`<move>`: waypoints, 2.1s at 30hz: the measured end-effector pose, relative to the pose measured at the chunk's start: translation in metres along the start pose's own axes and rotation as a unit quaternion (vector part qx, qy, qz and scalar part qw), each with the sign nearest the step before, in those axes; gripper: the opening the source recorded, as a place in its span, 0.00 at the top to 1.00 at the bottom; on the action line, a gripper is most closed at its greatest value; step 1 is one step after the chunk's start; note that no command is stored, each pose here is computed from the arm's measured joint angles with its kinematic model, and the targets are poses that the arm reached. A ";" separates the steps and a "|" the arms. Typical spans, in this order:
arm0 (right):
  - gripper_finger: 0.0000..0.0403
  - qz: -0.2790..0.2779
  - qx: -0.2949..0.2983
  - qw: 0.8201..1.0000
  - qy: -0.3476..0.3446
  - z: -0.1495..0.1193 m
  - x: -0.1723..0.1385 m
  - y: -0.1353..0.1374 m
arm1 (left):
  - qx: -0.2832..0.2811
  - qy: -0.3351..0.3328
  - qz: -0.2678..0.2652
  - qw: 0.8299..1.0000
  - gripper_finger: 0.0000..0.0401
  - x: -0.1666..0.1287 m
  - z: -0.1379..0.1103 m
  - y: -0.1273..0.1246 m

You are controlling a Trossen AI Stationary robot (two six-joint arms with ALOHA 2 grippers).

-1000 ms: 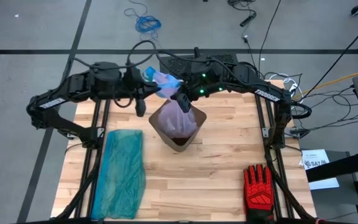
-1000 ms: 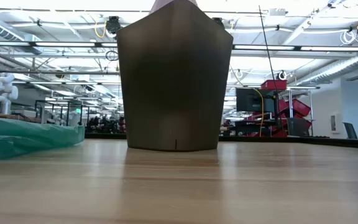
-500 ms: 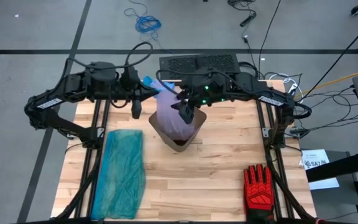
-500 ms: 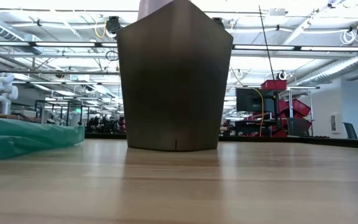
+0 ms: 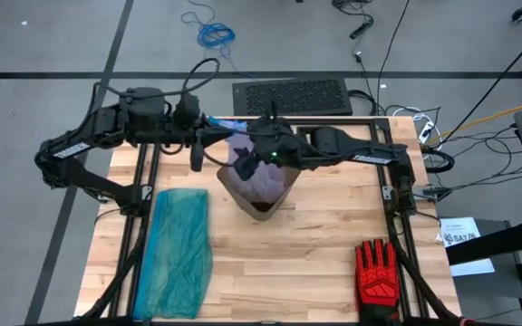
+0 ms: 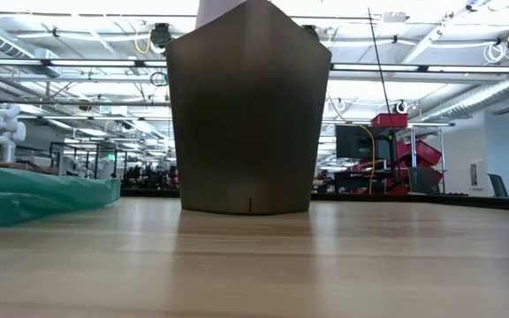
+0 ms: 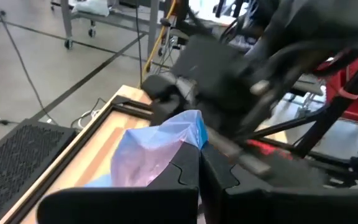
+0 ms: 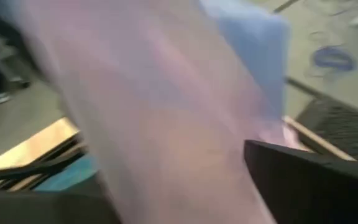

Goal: Place trash/remove bag and relplace
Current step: Close the trash bag

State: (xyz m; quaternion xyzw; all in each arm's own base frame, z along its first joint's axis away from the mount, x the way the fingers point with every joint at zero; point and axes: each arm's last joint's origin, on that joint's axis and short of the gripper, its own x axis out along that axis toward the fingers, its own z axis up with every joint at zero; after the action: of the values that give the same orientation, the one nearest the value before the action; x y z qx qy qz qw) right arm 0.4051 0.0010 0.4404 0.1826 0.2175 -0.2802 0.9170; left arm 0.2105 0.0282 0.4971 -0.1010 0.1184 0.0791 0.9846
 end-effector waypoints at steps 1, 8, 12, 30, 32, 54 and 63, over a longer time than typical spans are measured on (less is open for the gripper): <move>0.45 -0.011 -0.002 1.000 -0.005 -0.001 0.002 0.000 | 0.000 -0.005 -0.002 1.000 1.00 -0.002 0.001 0.000; 0.96 0.003 -0.037 0.999 -0.034 0.002 -0.001 0.009 | 0.006 -0.061 -0.013 0.998 1.00 -0.021 0.011 -0.002; 0.99 0.022 -0.037 0.999 -0.031 0.002 -0.001 0.011 | 0.006 -0.076 -0.016 0.997 0.98 -0.028 0.013 -0.003; 1.00 0.032 -0.060 0.998 0.001 -0.003 -0.001 0.009 | -0.016 -0.103 -0.011 0.994 0.87 -0.033 0.018 -0.003; 1.00 0.031 -0.060 0.998 0.002 -0.003 -0.001 0.009 | -0.019 -0.107 0.001 0.994 0.94 -0.033 0.018 -0.002; 1.00 0.040 -0.054 0.998 0.020 -0.001 0.003 0.003 | 0.055 -0.044 -0.046 0.996 0.77 -0.027 0.007 -0.010; 1.00 0.039 -0.055 0.997 0.021 -0.002 0.003 0.002 | 0.065 -0.021 -0.023 0.997 0.76 -0.010 0.002 -0.010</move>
State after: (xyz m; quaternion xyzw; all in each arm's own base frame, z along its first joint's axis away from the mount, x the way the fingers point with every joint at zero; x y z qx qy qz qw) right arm 0.4085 0.0019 0.4379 0.1461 0.2448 -0.2277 0.9311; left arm 0.2037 0.0175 0.5036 -0.0379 0.1006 0.0511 0.9929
